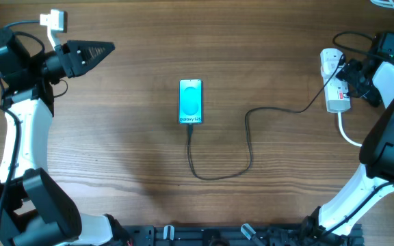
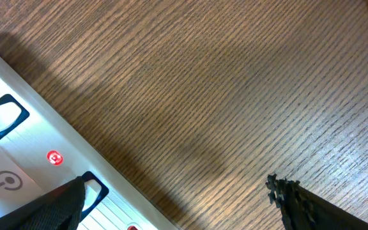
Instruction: Plug charger to phone and switch on socket
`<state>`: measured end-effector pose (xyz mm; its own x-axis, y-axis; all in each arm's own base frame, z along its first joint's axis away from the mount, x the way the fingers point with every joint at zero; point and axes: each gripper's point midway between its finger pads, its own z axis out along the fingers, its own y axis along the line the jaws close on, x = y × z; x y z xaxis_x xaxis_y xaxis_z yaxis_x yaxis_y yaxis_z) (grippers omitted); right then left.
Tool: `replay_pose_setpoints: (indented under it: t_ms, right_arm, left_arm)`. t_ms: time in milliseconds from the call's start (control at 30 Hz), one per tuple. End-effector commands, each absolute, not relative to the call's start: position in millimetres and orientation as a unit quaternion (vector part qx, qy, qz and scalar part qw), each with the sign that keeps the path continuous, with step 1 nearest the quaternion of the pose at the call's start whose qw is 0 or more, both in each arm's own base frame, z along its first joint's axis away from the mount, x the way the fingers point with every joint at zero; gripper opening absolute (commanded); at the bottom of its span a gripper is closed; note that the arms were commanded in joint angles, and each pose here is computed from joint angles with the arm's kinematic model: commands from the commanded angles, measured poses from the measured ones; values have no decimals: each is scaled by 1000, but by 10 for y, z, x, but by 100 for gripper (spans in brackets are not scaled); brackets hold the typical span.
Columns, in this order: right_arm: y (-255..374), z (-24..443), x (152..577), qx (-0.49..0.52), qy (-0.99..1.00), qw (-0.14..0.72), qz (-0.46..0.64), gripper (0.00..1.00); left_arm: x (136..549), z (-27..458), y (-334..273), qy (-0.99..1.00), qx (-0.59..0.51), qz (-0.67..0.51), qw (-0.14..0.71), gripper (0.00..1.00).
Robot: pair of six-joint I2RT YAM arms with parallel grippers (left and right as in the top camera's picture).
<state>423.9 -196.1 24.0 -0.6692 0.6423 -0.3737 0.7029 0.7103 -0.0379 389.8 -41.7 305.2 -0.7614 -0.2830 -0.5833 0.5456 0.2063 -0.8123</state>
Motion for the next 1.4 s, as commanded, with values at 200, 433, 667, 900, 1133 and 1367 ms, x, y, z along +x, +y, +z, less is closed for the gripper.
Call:
replay_pose_setpoints:
  t_ms: [200,433,667,900,1133,1367]
  right_arm:
    - [-1759,-66,4154,342,929,123,-70,97]
    - [-1767,-60,4175,342,928,128,-70,97]
    - [-1770,-60,4177,343,928,128,-70,98]
    - [-1773,-60,4184,344,927,130,-70,98]
    - [-1764,-212,4159,343,930,116,-71,97]
    - [-1772,-269,4129,342,930,108,-76,98]
  left_arm:
    - [3835,3200,-424,697,117,-617,347,100]
    - [3835,3200,-424,697,117,-617,347,100]
    - [3835,3200,-424,697,117,-617,347,100]
    - [3835,3200,-424,697,117,-617,347,100]
    - [3835,3200,-424,697,117,-617,347,100]
    - [3835,3200,-424,697,117,-617,347,100]
